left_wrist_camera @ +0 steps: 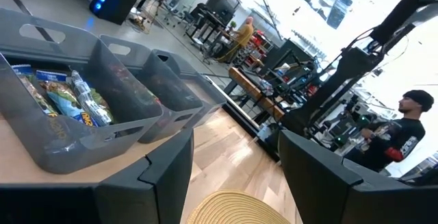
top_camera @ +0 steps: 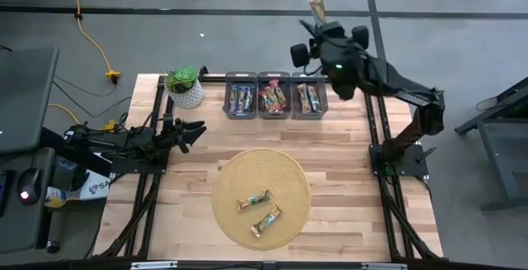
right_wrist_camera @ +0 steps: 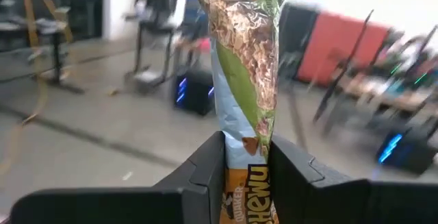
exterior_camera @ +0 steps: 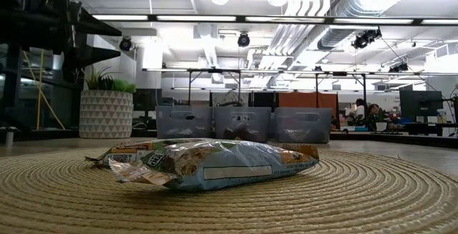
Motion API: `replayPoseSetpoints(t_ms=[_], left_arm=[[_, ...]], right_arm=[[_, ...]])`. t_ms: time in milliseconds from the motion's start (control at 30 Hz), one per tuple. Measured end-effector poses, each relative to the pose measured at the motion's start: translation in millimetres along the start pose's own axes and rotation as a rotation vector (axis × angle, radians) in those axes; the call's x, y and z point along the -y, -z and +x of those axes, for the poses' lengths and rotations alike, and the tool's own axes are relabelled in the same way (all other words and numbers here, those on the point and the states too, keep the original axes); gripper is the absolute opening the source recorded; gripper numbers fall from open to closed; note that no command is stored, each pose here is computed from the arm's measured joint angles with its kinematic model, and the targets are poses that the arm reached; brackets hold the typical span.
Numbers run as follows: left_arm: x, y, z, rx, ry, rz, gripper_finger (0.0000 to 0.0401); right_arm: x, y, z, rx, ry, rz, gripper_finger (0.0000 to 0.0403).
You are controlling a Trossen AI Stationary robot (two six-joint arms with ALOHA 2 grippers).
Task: Pick and place Granola Bars by type
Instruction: Put the yellow granola bar into the right black bin
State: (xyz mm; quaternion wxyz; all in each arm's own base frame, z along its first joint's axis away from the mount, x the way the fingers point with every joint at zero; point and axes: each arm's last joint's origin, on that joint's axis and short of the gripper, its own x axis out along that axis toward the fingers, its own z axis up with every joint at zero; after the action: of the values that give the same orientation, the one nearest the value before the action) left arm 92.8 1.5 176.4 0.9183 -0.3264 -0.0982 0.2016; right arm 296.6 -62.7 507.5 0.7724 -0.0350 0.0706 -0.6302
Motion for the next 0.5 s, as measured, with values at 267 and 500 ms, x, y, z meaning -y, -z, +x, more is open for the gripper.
replayPoseSetpoints(t_ms=[267,500], left_arm=[[0.0,0.0,0.0,0.000,0.000,0.000,0.0211],[0.0,0.0,0.0,0.000,0.000,0.000,0.0211]], right_arm=[[10.0,79.9,49.1,-0.439,-0.044,0.055,0.0082],[-0.7,161.3,79.8,-0.759,-0.105,0.053,0.0082]])
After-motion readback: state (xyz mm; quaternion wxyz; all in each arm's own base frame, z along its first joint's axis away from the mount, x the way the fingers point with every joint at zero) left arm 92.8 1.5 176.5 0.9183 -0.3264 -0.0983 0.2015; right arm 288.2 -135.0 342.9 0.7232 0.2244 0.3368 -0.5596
